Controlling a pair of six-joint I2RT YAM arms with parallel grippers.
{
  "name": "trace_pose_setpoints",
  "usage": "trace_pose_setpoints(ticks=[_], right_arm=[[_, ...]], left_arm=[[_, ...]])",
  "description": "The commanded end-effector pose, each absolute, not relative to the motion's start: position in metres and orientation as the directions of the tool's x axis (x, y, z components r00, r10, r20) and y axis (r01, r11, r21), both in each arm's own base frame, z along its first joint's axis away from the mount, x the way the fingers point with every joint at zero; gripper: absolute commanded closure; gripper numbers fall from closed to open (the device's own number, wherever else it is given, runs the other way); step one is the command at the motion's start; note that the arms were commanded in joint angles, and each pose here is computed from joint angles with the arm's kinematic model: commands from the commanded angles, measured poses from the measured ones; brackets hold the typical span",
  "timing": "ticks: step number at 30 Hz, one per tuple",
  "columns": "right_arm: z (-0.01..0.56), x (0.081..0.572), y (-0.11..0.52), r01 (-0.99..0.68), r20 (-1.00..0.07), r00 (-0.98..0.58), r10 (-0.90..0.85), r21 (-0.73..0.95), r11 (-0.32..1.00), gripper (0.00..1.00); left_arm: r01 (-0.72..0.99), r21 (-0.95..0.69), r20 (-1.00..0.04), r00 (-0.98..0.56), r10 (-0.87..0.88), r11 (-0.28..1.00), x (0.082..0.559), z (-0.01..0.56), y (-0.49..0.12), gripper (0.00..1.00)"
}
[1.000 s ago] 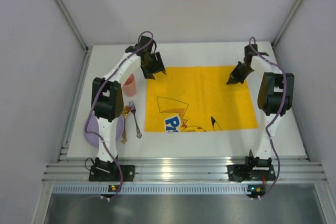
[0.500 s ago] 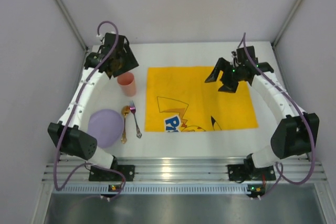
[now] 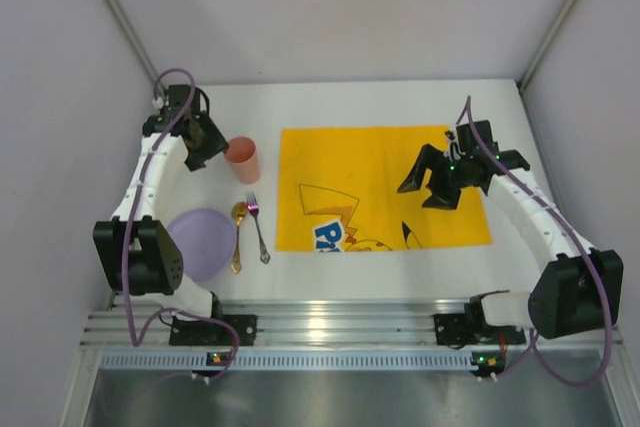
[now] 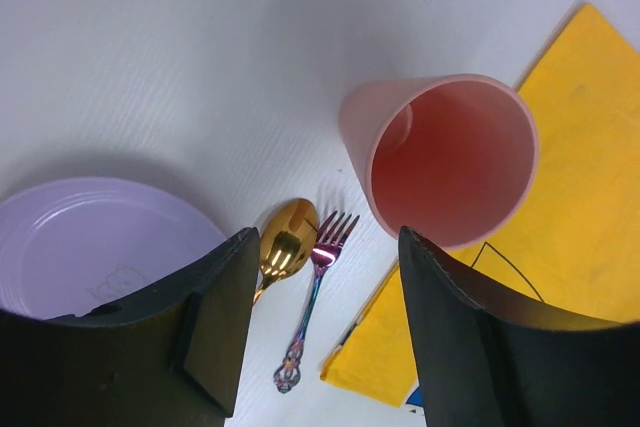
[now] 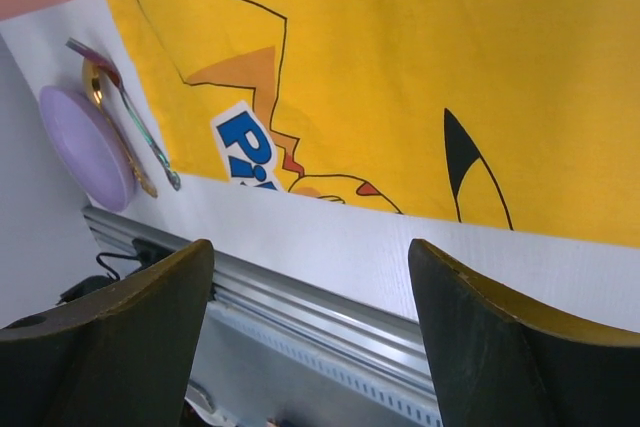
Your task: Set the dinner table for one person
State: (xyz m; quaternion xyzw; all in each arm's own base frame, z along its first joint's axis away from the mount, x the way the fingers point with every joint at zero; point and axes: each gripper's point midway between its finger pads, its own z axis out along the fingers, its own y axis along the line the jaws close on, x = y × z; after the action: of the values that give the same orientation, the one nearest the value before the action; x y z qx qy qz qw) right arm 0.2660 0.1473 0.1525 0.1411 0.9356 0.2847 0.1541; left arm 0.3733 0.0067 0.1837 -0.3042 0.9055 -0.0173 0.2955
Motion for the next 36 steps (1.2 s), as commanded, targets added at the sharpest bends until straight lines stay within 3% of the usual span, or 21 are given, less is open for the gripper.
trace_pose_setpoints(ticks=[1, 7, 11, 12, 14, 18, 22, 26, 36], right_arm=[[0.156, 0.252, 0.146, 0.138, -0.225, -0.920, 0.321, 0.580, 0.803, 0.21], [0.151, 0.242, 0.143, 0.145, -0.216, -0.923, 0.318, 0.571, 0.808, 0.22], [0.152, 0.243, 0.143, 0.138, -0.221, -0.924, 0.311, 0.567, 0.812, 0.22], [0.151, 0.243, 0.142, 0.139, -0.218, -0.926, 0.309, 0.563, 0.814, 0.22], [0.154, 0.245, 0.143, 0.131, -0.223, -0.926, 0.304, 0.567, 0.813, 0.23], [0.162, 0.253, 0.146, 0.114, -0.233, -0.926, 0.296, 0.576, 0.810, 0.23], [0.191, 0.274, 0.158, 0.034, -0.311, -0.916, 0.252, 0.568, 0.822, 0.23], [0.226, 0.292, 0.198, -0.095, -0.404, -0.902, 0.153, 0.529, 0.843, 0.23], [0.267, 0.331, 0.301, -0.258, -0.450, -0.893, 0.026, 0.557, 0.789, 0.24]], left_arm=[[-0.499, -0.261, -0.563, -0.616, -0.550, 0.826, 0.395, 0.189, 0.005, 0.37], [-0.501, -0.247, -0.517, -0.656, -0.550, 0.830, 0.398, 0.162, 0.001, 0.42], [-0.497, -0.253, -0.481, -0.680, -0.554, 0.830, 0.402, 0.139, -0.004, 0.55], [-0.501, -0.248, -0.473, -0.684, -0.555, 0.829, 0.403, 0.134, -0.004, 0.64], [-0.497, -0.236, -0.457, -0.701, -0.547, 0.835, 0.405, 0.123, -0.005, 0.71], [-0.482, -0.220, -0.453, -0.719, -0.526, 0.848, 0.415, 0.118, -0.004, 1.00], [-0.432, -0.202, -0.527, -0.708, -0.469, 0.879, 0.425, 0.156, -0.004, 1.00], [-0.298, -0.186, -0.613, -0.710, -0.347, 0.936, 0.432, 0.206, -0.047, 1.00], [-0.068, -0.152, -0.580, -0.802, -0.145, 0.986, 0.392, 0.222, -0.157, 1.00]])
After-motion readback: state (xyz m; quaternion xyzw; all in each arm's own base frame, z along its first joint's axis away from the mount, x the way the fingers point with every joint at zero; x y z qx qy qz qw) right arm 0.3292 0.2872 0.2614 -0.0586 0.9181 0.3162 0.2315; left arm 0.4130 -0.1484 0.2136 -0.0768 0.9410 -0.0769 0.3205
